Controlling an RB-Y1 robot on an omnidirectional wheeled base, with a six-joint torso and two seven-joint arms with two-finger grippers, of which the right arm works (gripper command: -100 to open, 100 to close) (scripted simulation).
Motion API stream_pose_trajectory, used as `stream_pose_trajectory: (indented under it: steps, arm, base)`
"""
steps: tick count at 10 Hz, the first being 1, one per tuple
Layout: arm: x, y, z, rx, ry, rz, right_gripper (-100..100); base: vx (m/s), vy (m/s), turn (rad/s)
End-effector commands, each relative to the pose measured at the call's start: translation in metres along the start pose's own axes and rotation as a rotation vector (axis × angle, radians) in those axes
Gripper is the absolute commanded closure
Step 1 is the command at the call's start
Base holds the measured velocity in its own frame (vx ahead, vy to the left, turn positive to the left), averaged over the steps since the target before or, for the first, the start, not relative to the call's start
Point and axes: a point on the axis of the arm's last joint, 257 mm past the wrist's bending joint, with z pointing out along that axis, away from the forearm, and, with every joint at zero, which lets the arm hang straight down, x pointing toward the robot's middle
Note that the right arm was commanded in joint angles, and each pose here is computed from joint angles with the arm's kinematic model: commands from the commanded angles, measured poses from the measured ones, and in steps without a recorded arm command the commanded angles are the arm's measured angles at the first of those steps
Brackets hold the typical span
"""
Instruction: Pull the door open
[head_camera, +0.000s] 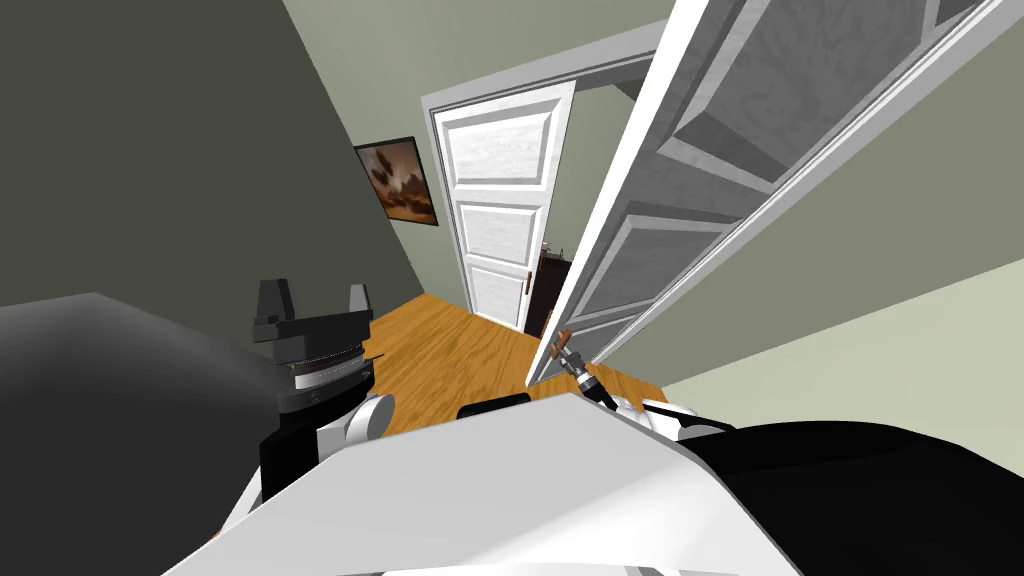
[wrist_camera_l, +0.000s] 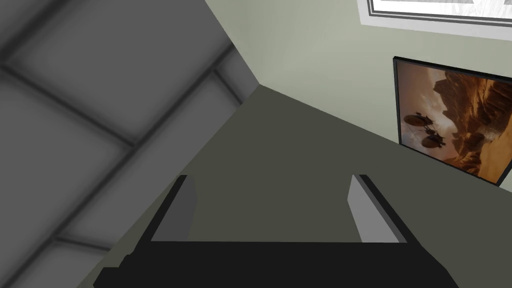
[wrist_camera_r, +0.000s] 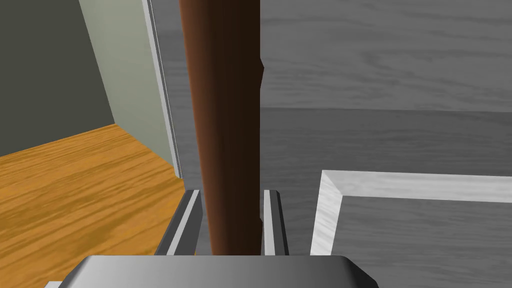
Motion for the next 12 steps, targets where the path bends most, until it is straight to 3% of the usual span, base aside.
stream_pose_trajectory:
  steps: [1,4,12]
  arm:
    - [0.001,0.002,-0.0065,0.005,0.005,-0.003,100]
    - [0.002,0.003,-0.0187,0.023,0.008,-0.001,100]
    - [0.001,0.002,-0.0311,0.049,0.005,0.0,100]
  base:
    - [-0.191,-0.075,0.112]
    - [-0.171,-0.073,0.12]
    - [-0.173,-0.077,0.139]
